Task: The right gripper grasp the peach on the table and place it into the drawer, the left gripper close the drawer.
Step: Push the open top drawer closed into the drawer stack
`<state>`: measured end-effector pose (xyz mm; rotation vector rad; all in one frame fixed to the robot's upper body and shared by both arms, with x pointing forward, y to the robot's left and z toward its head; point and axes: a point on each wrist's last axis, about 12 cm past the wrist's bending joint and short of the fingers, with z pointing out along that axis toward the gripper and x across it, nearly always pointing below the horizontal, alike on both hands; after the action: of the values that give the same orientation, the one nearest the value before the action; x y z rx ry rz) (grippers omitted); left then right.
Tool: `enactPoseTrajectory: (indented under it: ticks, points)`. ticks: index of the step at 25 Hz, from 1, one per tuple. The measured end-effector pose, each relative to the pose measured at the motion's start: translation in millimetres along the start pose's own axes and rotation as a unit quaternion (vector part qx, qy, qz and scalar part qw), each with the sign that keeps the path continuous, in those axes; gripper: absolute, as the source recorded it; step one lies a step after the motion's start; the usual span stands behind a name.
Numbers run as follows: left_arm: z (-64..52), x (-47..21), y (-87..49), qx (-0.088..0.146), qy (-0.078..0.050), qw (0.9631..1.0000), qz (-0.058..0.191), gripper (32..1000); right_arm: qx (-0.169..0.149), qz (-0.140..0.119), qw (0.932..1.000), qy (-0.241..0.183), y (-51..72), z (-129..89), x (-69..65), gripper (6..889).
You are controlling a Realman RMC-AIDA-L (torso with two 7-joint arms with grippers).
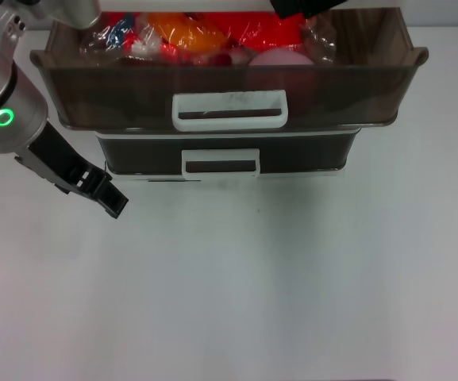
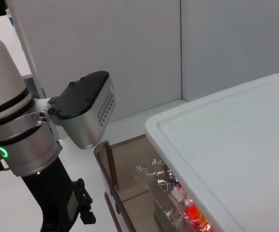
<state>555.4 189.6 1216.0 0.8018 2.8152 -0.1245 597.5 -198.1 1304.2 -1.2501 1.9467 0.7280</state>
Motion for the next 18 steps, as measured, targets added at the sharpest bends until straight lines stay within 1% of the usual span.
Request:
enactPoseTrajectory:
  ticks: [4,8,16,18]
  points:
    - [0.4,0.6,0.3,0.0,0.001,1.0,-0.001,814,0.0,-0.005,1.0,0.002,1.0,0.8,-0.9,759]
    - [0.6,0.9,0.4,0.0,0.001,1.0,-0.001,814,0.002,-0.003,1.0,0.001,0.5,0.8,-0.7,787]
    - [1.1,1.6,0.5,0.001,0.002,1.0,-0.003,814,0.007,0.001,1.0,0.006,0.1,0.1,0.4,782]
    - [1.0,1.7,0.4,0.001,0.002,1.0,-0.003,814,0.011,0.007,0.9999,0.008,2.2,-4.9,0.6,781]
